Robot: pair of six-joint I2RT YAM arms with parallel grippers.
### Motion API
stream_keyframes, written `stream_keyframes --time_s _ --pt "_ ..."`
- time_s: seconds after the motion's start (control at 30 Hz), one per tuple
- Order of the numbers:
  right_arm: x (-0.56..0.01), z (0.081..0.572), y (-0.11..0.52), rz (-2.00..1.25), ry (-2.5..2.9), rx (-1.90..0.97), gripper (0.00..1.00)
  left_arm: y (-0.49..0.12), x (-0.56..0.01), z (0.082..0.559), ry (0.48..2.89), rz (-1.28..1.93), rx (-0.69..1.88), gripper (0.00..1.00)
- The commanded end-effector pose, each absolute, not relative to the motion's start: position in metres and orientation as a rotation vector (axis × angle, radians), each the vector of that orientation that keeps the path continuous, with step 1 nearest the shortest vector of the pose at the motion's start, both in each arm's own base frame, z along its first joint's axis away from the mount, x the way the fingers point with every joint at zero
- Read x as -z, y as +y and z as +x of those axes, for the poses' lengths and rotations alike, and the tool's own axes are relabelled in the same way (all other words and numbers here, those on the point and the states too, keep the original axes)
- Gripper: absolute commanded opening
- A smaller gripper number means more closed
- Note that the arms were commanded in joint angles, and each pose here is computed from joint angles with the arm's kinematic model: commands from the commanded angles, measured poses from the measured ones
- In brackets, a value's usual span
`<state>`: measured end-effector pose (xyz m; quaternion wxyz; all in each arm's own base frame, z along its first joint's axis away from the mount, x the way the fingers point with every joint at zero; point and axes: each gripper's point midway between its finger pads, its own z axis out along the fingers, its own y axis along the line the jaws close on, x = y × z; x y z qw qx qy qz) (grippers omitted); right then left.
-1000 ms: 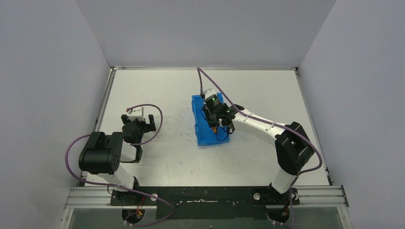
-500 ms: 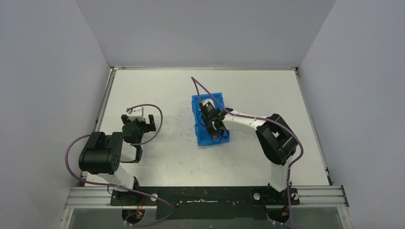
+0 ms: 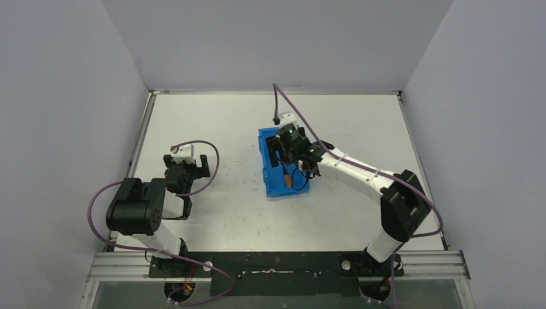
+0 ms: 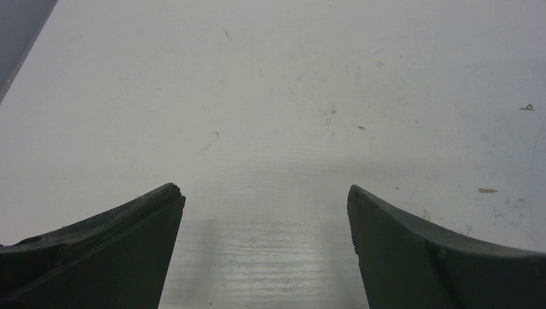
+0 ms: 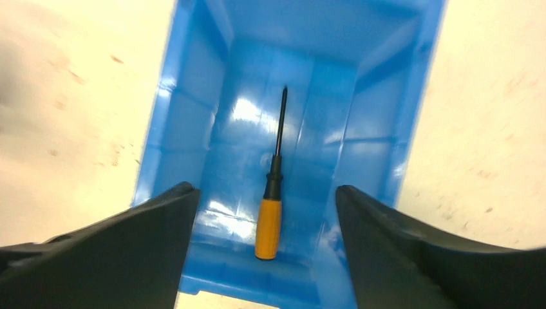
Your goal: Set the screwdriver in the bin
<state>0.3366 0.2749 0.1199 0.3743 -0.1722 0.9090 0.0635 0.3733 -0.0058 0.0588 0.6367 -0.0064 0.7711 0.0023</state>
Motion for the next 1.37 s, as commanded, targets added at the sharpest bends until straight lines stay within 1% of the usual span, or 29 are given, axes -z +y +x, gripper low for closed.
stream_keyframes --time_s 0.0,0.03,0.07,0.17,0.37,0.53,0.77,1.03,1.33 --pt "-0.214 0.353 0.257 -0.290 2.032 -0.235 0.91 -0.006 -0.074 0.381 1.706 -0.015 -0.003 0.97" --pt "-0.217 0.355 0.244 -0.255 2.009 -0.233 0.97 -0.006 -0.074 0.381 1.707 -0.014 -0.002 0.97" --pt "-0.221 0.358 0.230 -0.209 1.984 -0.238 1.00 -0.006 -0.074 0.381 1.707 -0.013 -0.001 0.97" --pt "-0.220 0.368 0.178 -0.047 1.945 -0.238 1.00 -0.006 -0.074 0.381 1.708 -0.014 -0.002 0.97" --pt "-0.185 0.365 0.072 0.236 1.941 -0.176 1.00 -0.006 -0.075 0.381 1.706 -0.014 -0.001 0.97" --pt "-0.164 0.352 0.020 0.346 1.835 -0.107 1.00 -0.006 -0.075 0.381 1.705 -0.014 -0.001 0.97" --pt "-0.137 0.324 -0.009 0.359 1.652 -0.011 1.00 -0.006 -0.075 0.381 1.705 -0.014 -0.001 0.97" --pt "-0.149 0.317 -0.004 0.260 1.576 -0.023 1.00 -0.006 -0.074 0.380 1.706 -0.015 -0.001 0.97" --pt "-0.151 0.314 -0.004 0.268 1.560 -0.032 1.00 -0.006 -0.074 0.380 1.709 -0.014 -0.002 0.97"
